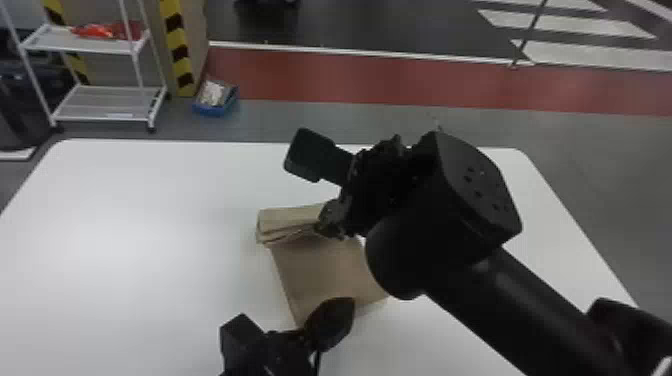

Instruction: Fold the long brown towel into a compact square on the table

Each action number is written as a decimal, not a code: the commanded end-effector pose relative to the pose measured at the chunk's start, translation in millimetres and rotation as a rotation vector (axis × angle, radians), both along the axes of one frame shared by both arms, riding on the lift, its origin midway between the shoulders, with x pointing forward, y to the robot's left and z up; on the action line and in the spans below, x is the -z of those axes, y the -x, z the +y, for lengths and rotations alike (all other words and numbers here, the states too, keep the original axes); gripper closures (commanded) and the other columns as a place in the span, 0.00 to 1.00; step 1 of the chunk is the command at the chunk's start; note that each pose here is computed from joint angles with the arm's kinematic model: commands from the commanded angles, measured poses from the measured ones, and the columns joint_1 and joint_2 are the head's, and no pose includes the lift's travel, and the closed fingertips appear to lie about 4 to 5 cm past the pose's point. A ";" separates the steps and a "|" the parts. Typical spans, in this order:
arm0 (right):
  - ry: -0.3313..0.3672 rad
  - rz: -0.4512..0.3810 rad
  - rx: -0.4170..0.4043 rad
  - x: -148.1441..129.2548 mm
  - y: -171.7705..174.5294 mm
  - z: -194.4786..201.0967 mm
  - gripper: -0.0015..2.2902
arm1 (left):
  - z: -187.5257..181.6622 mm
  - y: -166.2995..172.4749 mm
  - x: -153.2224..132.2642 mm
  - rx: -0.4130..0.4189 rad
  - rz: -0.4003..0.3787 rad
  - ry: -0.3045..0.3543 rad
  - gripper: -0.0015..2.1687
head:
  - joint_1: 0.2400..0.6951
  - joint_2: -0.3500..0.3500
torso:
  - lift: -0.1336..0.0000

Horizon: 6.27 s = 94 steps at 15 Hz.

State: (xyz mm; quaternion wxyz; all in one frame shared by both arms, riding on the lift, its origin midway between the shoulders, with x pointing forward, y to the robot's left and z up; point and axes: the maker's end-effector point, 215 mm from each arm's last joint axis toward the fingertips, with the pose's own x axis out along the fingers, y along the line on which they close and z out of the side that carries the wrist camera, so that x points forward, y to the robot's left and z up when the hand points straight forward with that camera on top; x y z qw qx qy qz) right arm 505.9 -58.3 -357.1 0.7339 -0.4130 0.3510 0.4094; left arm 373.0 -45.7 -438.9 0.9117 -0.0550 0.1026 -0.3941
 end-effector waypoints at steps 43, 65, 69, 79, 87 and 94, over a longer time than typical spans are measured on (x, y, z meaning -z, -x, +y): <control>0.033 0.023 -0.033 -0.3 31.4 -32.9 0.58 | 68.5 -13.3 29.4 -0.068 0.153 -0.262 0.99 | 1.00 0.38 | 0.08; 0.056 0.153 -0.126 30.0 88.0 -35.7 0.58 | 66.7 -11.6 34.5 -0.067 0.176 -0.269 0.99 | 1.00 0.35 | 0.08; 0.065 0.166 -0.129 34.8 92.1 -39.7 0.58 | 66.5 -11.9 33.7 -0.067 0.173 -0.268 0.99 | 1.00 0.35 | 0.08; 0.078 0.180 -0.125 44.8 99.3 -44.9 0.55 | 66.1 -11.7 32.0 -0.066 0.165 -0.264 0.99 | 1.00 0.33 | 0.08; 0.010 0.158 -0.147 26.0 108.7 -29.6 0.29 | 68.2 -11.1 32.0 -0.063 0.163 -0.264 0.99 | 1.00 0.35 | 0.08; -0.101 0.142 -0.053 5.5 93.6 -41.9 0.31 | 67.2 -2.0 30.0 -0.051 0.158 -0.262 0.99 | 1.00 0.35 | 0.08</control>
